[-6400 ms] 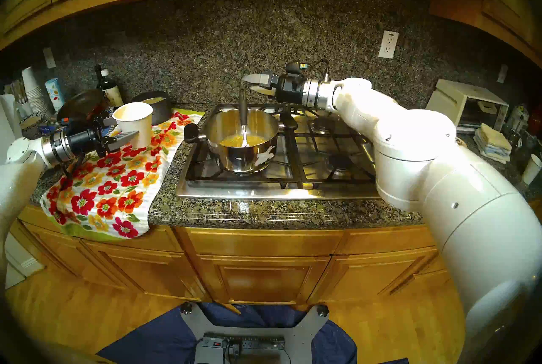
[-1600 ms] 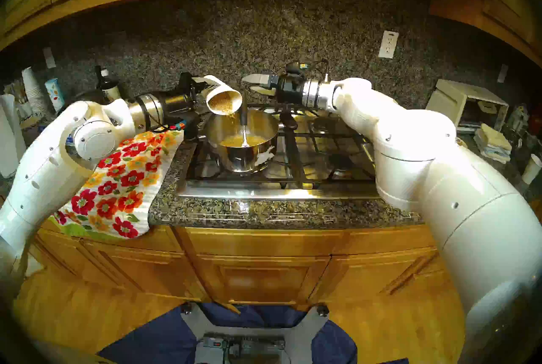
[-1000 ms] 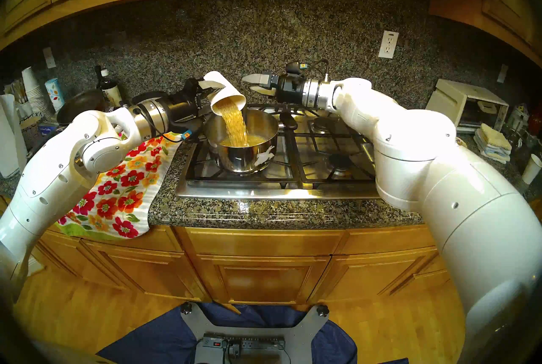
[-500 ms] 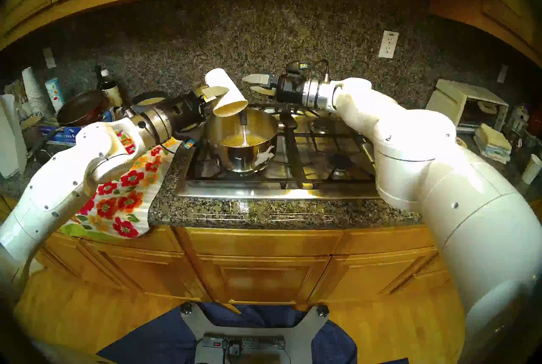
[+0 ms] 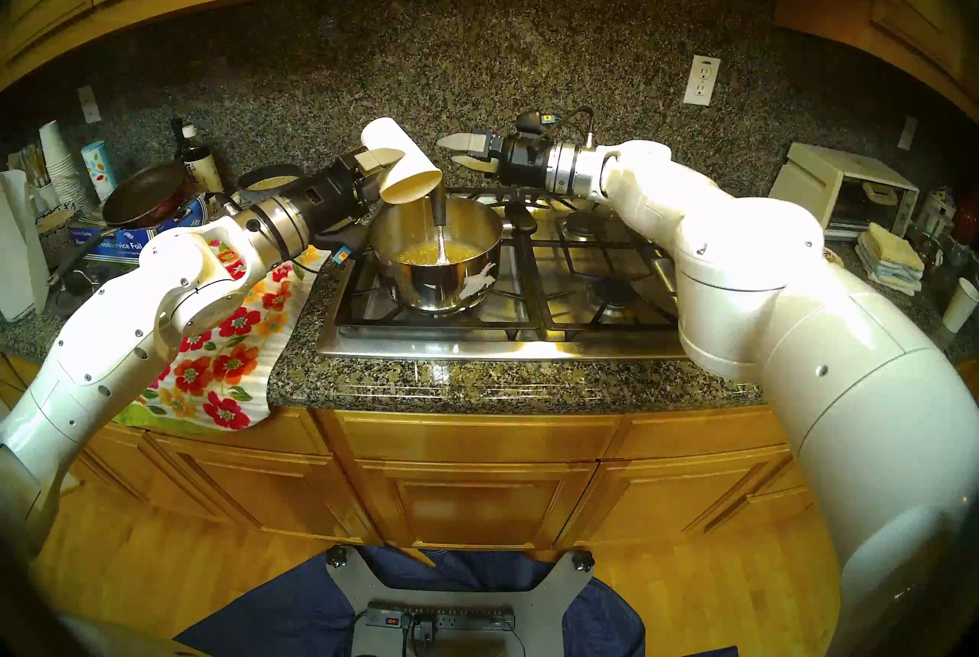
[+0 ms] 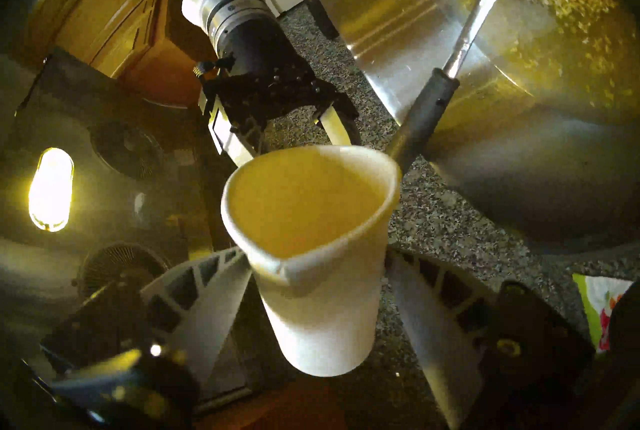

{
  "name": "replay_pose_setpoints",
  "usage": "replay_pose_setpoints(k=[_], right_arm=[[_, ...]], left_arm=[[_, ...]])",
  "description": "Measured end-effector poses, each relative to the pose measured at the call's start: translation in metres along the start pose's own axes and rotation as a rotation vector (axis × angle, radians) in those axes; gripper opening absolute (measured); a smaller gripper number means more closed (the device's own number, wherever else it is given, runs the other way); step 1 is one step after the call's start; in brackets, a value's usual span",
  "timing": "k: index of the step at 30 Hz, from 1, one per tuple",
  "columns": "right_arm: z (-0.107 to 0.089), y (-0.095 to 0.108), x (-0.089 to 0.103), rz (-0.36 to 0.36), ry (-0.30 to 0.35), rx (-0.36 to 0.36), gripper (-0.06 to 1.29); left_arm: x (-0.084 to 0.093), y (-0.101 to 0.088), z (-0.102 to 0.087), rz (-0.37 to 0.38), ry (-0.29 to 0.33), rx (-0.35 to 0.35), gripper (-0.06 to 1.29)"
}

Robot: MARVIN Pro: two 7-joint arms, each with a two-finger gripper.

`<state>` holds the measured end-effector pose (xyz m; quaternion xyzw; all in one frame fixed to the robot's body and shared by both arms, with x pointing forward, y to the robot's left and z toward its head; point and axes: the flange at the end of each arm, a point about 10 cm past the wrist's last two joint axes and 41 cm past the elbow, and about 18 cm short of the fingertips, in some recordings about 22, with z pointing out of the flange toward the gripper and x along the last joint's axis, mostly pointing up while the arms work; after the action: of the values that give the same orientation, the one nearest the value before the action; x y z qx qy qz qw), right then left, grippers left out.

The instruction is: Pour oats into pot and stir with a spoon

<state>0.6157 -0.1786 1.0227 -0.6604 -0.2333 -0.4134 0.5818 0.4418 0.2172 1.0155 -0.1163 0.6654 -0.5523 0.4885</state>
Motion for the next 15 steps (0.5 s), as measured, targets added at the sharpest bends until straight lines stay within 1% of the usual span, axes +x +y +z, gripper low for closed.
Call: replay_pose_setpoints(k=[1, 4, 5, 8, 15], right_arm=[[0.0, 0.0, 0.0, 0.0, 0.0, 0.0, 1.23], [0.0, 0.0, 0.0, 0.0, 0.0, 0.0, 1.23], [0.0, 0.0, 0.0, 0.0, 0.0, 0.0, 1.23], [0.0, 0.0, 0.0, 0.0, 0.0, 0.0, 1.23], [0.0, 0.0, 0.0, 0.0, 0.0, 0.0, 1.23]], left_arm=[[-0.002, -0.002, -0.001, -0.043, -0.003, -0.011, 0.86], [-0.007, -0.004, -0.002, -0.113, -0.009, -0.037, 0.86], [-0.01, -0.005, -0.004, -0.148, -0.012, -0.051, 0.86], [-0.013, -0.005, -0.006, -0.195, -0.018, -0.071, 0.86], [-0.029, -0.005, -0.016, -0.385, -0.035, -0.154, 0.86]])
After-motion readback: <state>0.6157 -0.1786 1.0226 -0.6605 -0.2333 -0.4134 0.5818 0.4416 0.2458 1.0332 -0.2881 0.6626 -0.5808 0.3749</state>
